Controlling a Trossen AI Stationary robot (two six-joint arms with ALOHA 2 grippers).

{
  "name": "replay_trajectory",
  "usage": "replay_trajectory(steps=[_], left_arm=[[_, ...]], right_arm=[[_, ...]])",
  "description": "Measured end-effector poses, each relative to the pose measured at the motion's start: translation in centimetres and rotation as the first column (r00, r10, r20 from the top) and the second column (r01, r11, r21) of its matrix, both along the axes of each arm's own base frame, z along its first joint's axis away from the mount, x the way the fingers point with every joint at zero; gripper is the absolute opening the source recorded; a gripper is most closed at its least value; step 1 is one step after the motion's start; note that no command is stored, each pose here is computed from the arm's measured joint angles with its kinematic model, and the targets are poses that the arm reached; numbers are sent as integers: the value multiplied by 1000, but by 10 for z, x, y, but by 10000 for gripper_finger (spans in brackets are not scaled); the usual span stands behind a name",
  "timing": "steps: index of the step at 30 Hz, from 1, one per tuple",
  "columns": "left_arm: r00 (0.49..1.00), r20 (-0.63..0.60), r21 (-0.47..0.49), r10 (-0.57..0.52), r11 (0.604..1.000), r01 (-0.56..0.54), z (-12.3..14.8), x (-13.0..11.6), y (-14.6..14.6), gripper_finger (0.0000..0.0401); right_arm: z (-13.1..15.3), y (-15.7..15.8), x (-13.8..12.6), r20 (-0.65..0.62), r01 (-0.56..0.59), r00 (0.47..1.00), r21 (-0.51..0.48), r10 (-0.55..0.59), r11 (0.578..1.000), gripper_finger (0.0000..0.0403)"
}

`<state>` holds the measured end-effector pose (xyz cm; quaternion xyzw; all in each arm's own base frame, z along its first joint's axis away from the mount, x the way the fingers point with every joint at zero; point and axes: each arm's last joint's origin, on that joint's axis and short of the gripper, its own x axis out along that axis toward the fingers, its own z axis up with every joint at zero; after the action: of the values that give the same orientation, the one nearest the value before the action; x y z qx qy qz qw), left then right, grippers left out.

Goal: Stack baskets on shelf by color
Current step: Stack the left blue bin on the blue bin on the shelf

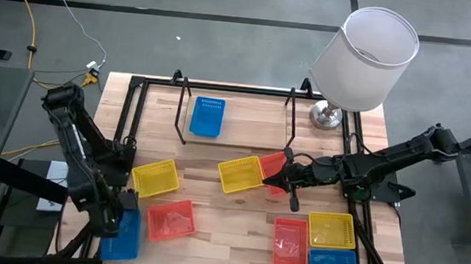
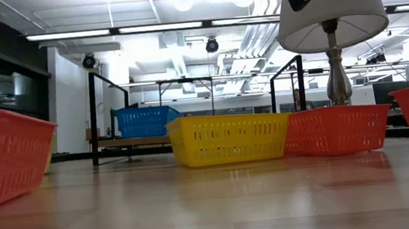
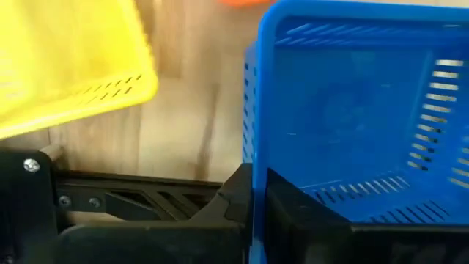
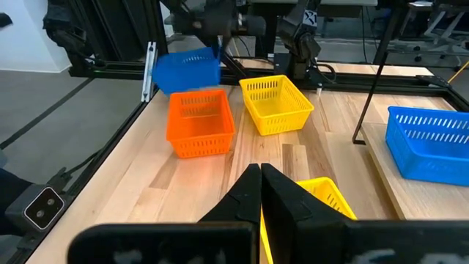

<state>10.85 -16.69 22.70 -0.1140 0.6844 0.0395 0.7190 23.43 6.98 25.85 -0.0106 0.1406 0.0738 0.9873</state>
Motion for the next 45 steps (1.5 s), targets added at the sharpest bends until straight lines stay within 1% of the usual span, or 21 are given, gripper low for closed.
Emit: replay_trajectory(steps=[3, 5, 8, 10, 14, 17, 21, 23, 26, 28, 30, 32, 34, 36, 38, 42, 45], left_arm=[[996, 85, 4, -38, 999, 38, 28, 1, 4, 2], [983, 176, 44, -58, 998, 51, 48, 6, 10, 2], [943, 300, 163, -142, 982, 96, 75, 17, 24, 2], [923, 324, 262, -206, 957, 122, 90, 29, 38, 2], [903, 285, 475, -323, 865, 160, 111, 62, 76, 1], [904, 225, 588, -364, 791, 172, 128, 86, 110, 1], [923, 128, 684, -363, 707, 183, 148, 117, 159, 1], [934, 80, 710, -350, 678, 193, 155, 129, 184, 0], [949, -5, 727, -314, 650, 219, 157, 149, 219, 0], [959, -56, 729, -279, 644, 230, 155, 160, 240, 0], [965, -94, 726, -244, 646, 234, 152, 168, 261, 0], [966, -119, 708, -231, 662, 246, 146, 175, 280, 0], [966, -112, 675, -235, 695, 247, 138, 180, 295, 0], [964, -94, 639, -248, 728, 250, 130, 184, 307, 0], [964, -101, 611, -247, 749, 256, 123, 186, 317, 0], [965, -135, 587, -224, 767, 260, 110, 191, 330, 0], [959, -167, 575, -230, 768, 284, 104, 191, 336, 0]], right_arm=[[0, 0, 0, 1, 4, 1000, -1, -4, 1000, 0], [0, 0, 0, 3, 15, 1000, -4, -14, 1000, 0], [0, -1, 0, 5, 39, 999, -11, -38, 999, 0], [0, -2, 0, 6, 49, 999, -13, -49, 999, 0], [1, -2, 0, 9, 49, 999, -12, -49, 999, 0], [1, -1, 0, 10, 49, 999, -10, -49, 999, 0], [1, -1, 0, 10, 50, 999, -9, -50, 999, 0], [1, -1, 0, 10, 50, 999, -9, -50, 999, 0], [1, -1, 0, 10, 50, 999, -9, -50, 999, 0], [1, -1, 0, 9, 50, 999, -8, -50, 999, 0], [1, -1, 0, 9, 51, 999, -3, -51, 999, 0], [1, -1, 0, 9, 50, 999, -3, -50, 999, 0], [1, -1, 0, 9, 50, 999, -3, -50, 999, 0], [1, -1, 0, 9, 50, 999, -4, -50, 999, 0], [0, -1, 0, 8, 49, 999, -4, -49, 999, 0], [0, -2, 0, -1, 49, 999, -7, -49, 999, 0], [-1, -2, 0, -11, 49, 999, -11, -49, 999, 0]])
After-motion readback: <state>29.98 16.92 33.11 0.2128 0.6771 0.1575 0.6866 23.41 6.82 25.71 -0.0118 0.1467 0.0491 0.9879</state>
